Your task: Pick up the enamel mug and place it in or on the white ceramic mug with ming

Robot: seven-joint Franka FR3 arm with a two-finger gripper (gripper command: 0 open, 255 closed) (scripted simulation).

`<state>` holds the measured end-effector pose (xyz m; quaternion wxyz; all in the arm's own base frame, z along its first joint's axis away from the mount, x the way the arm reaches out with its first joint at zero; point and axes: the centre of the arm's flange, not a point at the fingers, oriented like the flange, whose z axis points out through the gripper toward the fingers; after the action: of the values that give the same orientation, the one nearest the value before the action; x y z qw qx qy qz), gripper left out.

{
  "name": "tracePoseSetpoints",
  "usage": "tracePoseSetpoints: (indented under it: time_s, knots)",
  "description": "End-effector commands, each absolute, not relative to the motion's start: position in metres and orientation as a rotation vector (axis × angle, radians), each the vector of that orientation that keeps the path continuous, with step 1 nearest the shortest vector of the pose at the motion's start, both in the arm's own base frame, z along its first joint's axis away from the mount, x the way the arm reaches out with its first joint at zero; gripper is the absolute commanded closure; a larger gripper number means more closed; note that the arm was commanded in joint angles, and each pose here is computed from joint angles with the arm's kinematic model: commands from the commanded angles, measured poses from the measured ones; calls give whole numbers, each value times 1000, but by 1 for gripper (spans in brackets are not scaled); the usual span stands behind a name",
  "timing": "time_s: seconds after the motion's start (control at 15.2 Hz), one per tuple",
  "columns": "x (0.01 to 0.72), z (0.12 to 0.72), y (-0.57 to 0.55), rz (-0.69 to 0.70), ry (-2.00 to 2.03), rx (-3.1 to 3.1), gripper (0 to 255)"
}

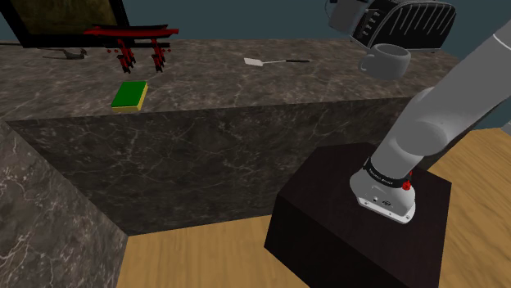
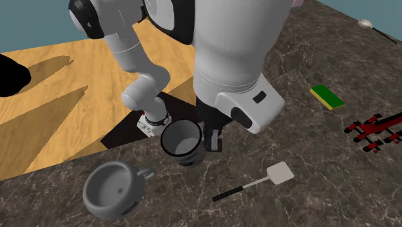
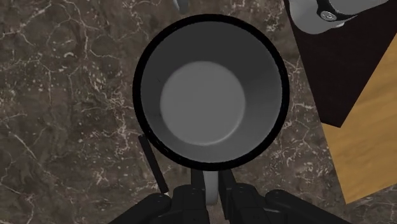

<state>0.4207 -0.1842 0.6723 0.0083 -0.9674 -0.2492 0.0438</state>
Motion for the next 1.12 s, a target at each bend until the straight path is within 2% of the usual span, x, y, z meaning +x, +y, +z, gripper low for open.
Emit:
tracePoseSetpoints:
  time_s: [0.0,1.06]
  knots:
    - [399,676,-200,137,-781,-3023,255]
    - [255,691,-335,137,-781,-3023,255]
